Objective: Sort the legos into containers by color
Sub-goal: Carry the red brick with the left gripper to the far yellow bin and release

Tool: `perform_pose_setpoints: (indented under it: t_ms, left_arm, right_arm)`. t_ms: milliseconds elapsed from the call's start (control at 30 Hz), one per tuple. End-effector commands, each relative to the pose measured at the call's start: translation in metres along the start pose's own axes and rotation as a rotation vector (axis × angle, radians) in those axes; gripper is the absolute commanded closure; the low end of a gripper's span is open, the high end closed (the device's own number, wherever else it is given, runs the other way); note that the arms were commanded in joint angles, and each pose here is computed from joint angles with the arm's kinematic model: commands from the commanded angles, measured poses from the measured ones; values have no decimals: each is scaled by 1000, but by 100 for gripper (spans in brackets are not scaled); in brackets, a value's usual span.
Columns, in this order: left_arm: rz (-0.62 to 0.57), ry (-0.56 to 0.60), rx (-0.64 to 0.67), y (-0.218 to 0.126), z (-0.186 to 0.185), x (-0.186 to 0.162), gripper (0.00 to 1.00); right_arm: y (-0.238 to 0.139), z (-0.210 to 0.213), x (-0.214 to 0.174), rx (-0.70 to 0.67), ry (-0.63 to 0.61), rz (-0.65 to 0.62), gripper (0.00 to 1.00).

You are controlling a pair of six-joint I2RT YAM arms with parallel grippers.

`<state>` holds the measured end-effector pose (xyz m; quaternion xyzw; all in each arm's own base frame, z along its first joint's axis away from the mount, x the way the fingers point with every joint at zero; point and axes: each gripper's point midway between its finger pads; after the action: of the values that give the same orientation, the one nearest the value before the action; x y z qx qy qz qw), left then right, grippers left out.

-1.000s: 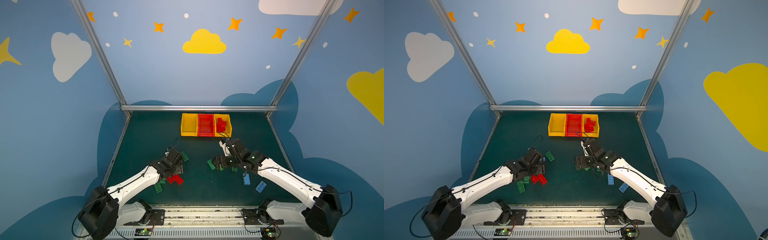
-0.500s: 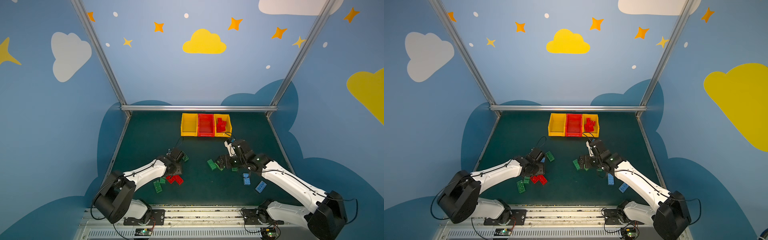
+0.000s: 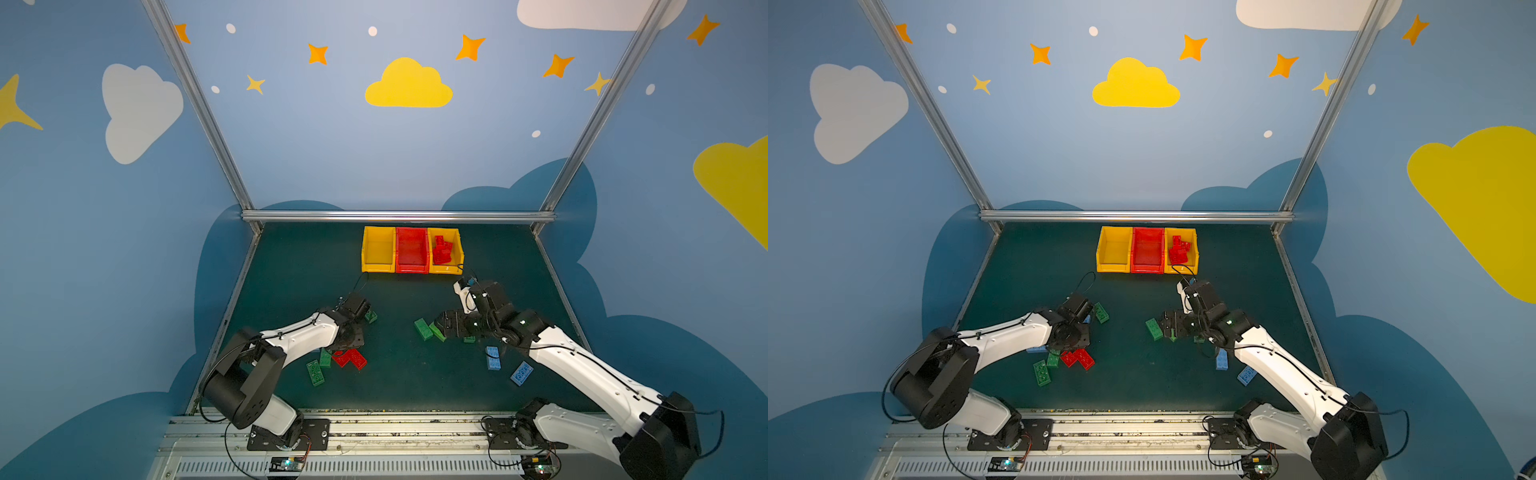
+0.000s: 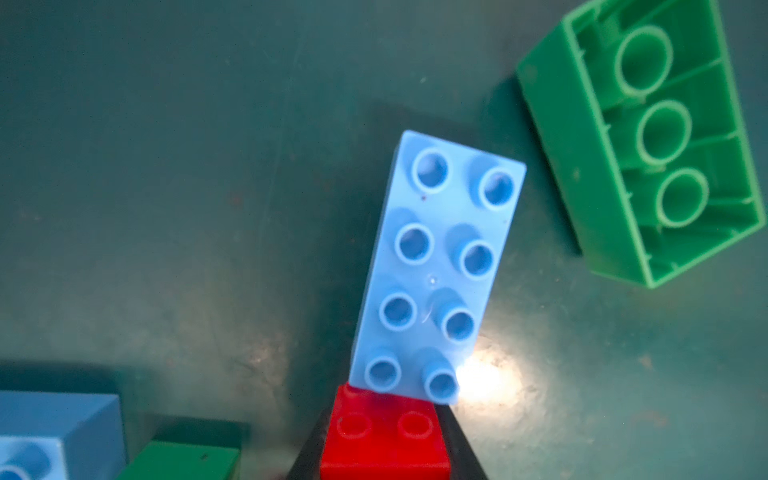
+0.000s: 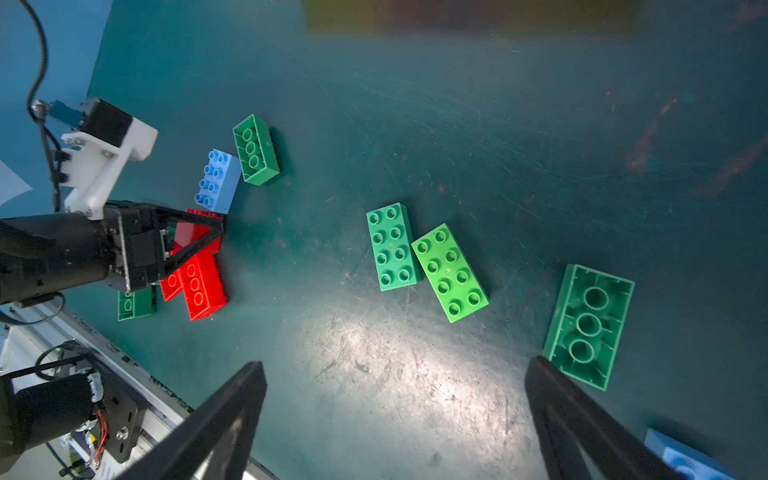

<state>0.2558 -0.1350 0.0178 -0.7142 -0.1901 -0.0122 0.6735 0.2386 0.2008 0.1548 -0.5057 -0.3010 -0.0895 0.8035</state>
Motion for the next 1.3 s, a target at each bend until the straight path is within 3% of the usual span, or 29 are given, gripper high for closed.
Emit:
perform_pose_setpoints:
  t_ms: [0,300,667,1000,1133,1267]
  left_arm:
    - [0,19,17,-6,-2,6,76]
    - [-52,117,-40,-48,-50,37,77]
    - [-173,242,-238,-80,-195,130,76]
    - [-417,378,-618,-84,-332,204,75]
    - [-547,354,-821,-85,-372,227,71]
    - [-588,314,-881,-69,-395,248,70]
  right_arm:
    - [-10,-1,-3,6,4,-11,4]
    - [-33,-15,-10,-31,29,-69,5]
    - [-62,-31,-20,-64,85,-152,5]
    - [-62,-37,-20,-80,121,-141,4]
    - [-62,-39,-18,-87,138,-144,5]
    - [-64,-42,-18,-95,154,-144,5]
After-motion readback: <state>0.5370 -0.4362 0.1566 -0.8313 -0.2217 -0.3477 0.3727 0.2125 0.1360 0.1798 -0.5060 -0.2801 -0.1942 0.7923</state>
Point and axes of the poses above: each gripper's point midway between its finger pads, its own y axis out along the fingers, its own z axis along the line the jaws close on, x = y × z, and after that the axes turned 5 degrees about -y, right-handed
